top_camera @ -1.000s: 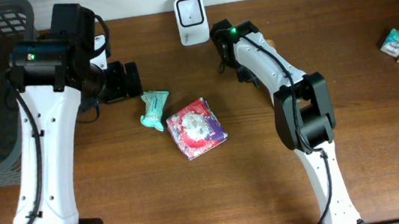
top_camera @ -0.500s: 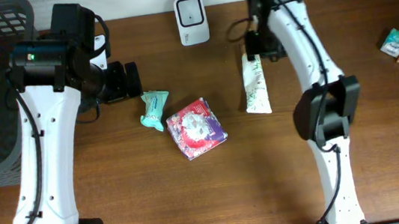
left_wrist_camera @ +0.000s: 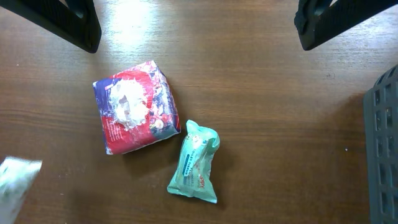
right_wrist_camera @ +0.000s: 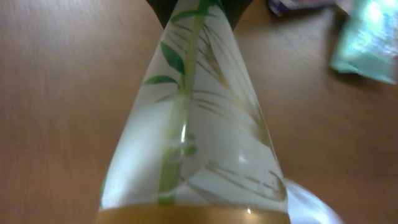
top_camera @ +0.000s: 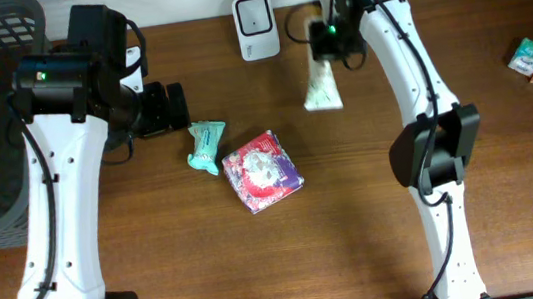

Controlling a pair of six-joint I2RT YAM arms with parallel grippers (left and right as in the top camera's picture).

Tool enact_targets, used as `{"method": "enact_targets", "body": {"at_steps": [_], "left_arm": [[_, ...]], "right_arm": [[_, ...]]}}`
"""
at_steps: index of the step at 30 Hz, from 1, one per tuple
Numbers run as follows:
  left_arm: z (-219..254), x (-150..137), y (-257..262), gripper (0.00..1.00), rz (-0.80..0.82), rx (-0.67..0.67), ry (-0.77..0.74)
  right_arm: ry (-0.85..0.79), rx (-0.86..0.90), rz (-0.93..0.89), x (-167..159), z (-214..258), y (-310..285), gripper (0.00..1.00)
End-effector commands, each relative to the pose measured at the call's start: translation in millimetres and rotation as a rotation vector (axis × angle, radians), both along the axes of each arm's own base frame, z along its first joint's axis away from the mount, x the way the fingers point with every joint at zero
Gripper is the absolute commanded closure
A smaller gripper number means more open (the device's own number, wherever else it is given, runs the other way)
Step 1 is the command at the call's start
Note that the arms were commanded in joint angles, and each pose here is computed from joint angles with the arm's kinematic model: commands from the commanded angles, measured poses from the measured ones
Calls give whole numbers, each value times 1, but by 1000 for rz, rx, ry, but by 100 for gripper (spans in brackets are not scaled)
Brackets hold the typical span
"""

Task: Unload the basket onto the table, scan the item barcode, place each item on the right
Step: 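Carry the white tube right and place it at the table edge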

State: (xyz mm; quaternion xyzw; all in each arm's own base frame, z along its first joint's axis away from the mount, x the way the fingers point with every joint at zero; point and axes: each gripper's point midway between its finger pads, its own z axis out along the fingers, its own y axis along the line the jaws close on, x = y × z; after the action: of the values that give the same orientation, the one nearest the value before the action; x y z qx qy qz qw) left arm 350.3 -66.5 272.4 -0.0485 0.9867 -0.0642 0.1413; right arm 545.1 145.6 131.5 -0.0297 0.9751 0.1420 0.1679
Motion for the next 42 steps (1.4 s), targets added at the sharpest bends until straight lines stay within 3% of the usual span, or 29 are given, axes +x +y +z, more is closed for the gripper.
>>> {"method": "enact_targets", "body": {"at_steps": [1, 5, 10, 18, 20, 23, 26, 29, 30, 33, 35, 38, 40, 42], "left_arm": [[1, 0, -1, 1, -17, 8, -8], [1, 0, -1, 1, -17, 8, -8], [1, 0, -1, 1, -17, 8, -8], [1, 0, -1, 1, -17, 8, -8], [1, 0, -1, 1, -17, 8, -8], [1, 0, -1, 1, -17, 8, -8], [1, 0, -1, 1, -17, 8, -8], [1, 0, -1, 1, -17, 8, -8], [1, 0, -1, 1, -17, 7, -8], [1, 0, -1, 1, -17, 7, -8], [1, 0, -1, 1, -17, 8, -8], [1, 0, -1, 1, -17, 8, -8], [1, 0, -1, 1, -17, 7, -8], [1, 0, -1, 1, -17, 8, -8]], "right_arm": [[-257, 104, 12, 33, 64, 49, 96], [-387, 90, 30, 59, 55, 80, 96], [-297, 154, -65, 62, 0, 86, 96], [-335, 303, -37, 65, 21, 119, 96], [-310, 280, -132, 71, 35, 63, 96], [-217, 231, -364, 62, 50, -67, 96], [-2, 120, -612, 12, 13, -216, 96], [113, -130, -795, -49, -8, -340, 96], [118, -172, -806, -59, -8, -360, 96], [100, -297, -540, -75, -8, -396, 95], [91, -341, -543, -80, -15, -418, 94], [108, -478, -320, -82, -44, -431, 78], [163, -716, -398, -95, -42, -473, 82], [145, -782, -437, -94, -34, -489, 78]]}}
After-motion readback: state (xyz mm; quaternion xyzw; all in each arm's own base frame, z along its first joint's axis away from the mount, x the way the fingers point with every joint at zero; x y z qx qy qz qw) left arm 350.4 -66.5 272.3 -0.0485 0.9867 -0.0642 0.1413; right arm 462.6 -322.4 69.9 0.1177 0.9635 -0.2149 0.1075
